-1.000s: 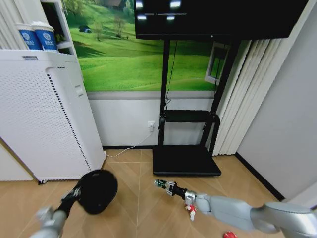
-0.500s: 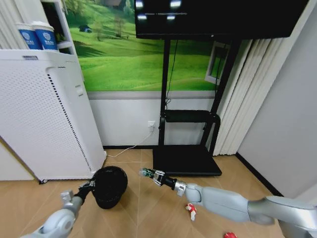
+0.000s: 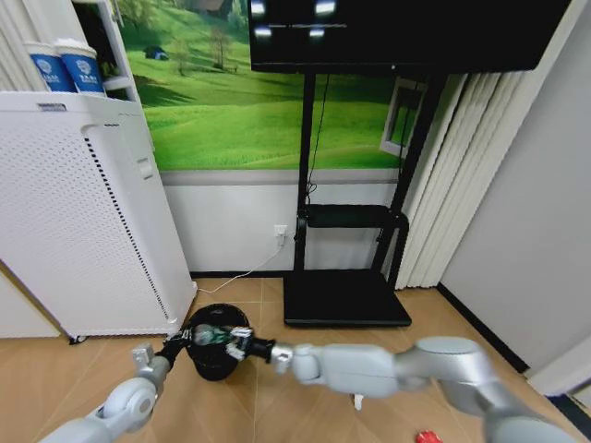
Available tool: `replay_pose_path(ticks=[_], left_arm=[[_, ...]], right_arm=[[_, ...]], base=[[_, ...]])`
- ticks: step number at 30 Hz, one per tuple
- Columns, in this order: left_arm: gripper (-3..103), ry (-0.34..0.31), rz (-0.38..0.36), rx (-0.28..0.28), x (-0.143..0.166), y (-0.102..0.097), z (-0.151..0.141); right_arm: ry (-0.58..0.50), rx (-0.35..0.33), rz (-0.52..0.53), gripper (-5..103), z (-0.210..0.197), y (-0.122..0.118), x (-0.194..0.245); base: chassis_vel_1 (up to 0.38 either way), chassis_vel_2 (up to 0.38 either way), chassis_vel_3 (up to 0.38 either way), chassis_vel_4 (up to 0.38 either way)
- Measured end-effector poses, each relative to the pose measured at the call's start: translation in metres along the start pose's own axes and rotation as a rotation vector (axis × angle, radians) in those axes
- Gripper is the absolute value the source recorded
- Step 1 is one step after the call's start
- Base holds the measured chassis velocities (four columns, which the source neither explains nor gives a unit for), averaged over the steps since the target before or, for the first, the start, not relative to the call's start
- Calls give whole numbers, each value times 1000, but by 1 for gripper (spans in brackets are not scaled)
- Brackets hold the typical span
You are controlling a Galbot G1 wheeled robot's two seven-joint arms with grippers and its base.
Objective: Pick up the trash bin and place the garbage on the floor into it.
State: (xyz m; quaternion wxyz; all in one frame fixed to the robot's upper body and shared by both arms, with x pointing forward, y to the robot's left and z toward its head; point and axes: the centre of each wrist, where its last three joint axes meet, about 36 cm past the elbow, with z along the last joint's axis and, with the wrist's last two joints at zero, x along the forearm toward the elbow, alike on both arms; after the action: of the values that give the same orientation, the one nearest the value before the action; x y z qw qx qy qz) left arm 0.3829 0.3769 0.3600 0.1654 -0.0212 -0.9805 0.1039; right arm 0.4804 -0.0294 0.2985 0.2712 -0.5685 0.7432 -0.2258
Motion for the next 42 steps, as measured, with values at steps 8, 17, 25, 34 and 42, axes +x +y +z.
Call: replay_pose_path(ticks=[8, 17, 25, 34, 42], left_arm=[[7, 2, 19, 3, 8, -1, 3], [7, -3, 69, 3, 22, -7, 13], [7, -18, 63, 4, 26, -5, 11], [7, -36, 39, -7, 43, 11, 17], [7, -41, 56, -14, 43, 6, 20]], right_arm=[[17, 4, -28, 23, 9, 13, -27], [94, 7, 17, 47, 20, 15, -34], [108, -5, 60, 75, 16, 7, -19], [198, -17, 271, 100, 21, -56, 60], [565, -165, 479, 100, 37, -8, 244]], base=[[0, 0, 0, 0], [0, 0, 0, 0], [0, 0, 0, 0], [0, 0, 0, 0], [0, 0, 0, 0]])
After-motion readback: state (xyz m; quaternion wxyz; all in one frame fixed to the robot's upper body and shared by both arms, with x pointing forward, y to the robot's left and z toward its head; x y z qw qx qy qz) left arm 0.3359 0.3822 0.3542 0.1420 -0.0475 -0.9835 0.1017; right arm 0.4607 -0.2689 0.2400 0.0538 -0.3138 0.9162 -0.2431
